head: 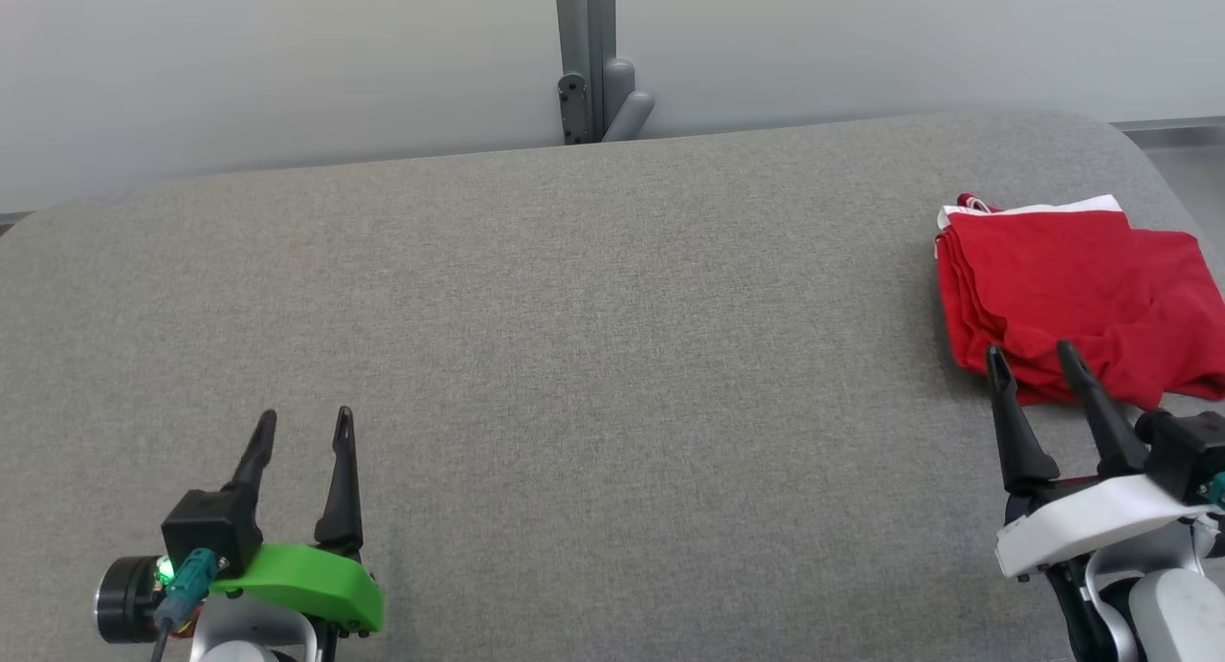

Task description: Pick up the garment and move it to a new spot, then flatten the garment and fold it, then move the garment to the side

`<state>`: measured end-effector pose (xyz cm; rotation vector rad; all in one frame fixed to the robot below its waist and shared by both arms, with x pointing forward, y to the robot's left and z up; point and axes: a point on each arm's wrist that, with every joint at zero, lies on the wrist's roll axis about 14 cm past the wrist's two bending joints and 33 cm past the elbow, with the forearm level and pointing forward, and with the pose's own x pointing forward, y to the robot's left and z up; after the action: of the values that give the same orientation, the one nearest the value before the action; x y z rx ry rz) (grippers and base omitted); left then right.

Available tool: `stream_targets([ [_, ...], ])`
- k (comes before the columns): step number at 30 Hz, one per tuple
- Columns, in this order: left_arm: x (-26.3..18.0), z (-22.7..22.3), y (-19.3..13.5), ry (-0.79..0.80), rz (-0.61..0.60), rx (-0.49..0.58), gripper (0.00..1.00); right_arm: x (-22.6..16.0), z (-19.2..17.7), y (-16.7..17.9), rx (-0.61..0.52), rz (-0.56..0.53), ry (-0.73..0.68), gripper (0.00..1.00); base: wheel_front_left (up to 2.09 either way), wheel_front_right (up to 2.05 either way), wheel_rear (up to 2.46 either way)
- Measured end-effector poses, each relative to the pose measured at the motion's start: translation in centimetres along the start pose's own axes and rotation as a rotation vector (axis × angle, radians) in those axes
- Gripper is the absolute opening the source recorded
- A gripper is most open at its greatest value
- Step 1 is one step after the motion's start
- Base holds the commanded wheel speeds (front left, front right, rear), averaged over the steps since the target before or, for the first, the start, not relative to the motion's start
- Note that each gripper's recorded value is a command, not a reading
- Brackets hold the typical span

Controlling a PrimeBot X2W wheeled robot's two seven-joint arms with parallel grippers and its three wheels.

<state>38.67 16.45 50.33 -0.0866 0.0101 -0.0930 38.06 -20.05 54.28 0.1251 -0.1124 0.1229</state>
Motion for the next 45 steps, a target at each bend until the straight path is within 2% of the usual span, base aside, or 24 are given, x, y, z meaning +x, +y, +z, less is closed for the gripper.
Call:
stream_targets([
  [6,-0.7,-2.2,-0.3,0.064,0.010,-0.031,0.00,-0.9,-2.6,0.3,0.053,-0.020,0.075,0.00,0.00,0.00,0.00],
  [27,-0.8,-2.7,-1.2,0.079,0.025,-0.420,0.00,-1.1,-3.7,-3.1,0.403,-0.169,0.129,0.00,0.00,0.00,0.00],
  [45,-0.4,-2.2,-1.9,0.060,0.032,-0.685,0.00,-1.3,-4.1,-4.7,0.659,-0.235,0.137,0.00,0.00,0.00,0.00],
])
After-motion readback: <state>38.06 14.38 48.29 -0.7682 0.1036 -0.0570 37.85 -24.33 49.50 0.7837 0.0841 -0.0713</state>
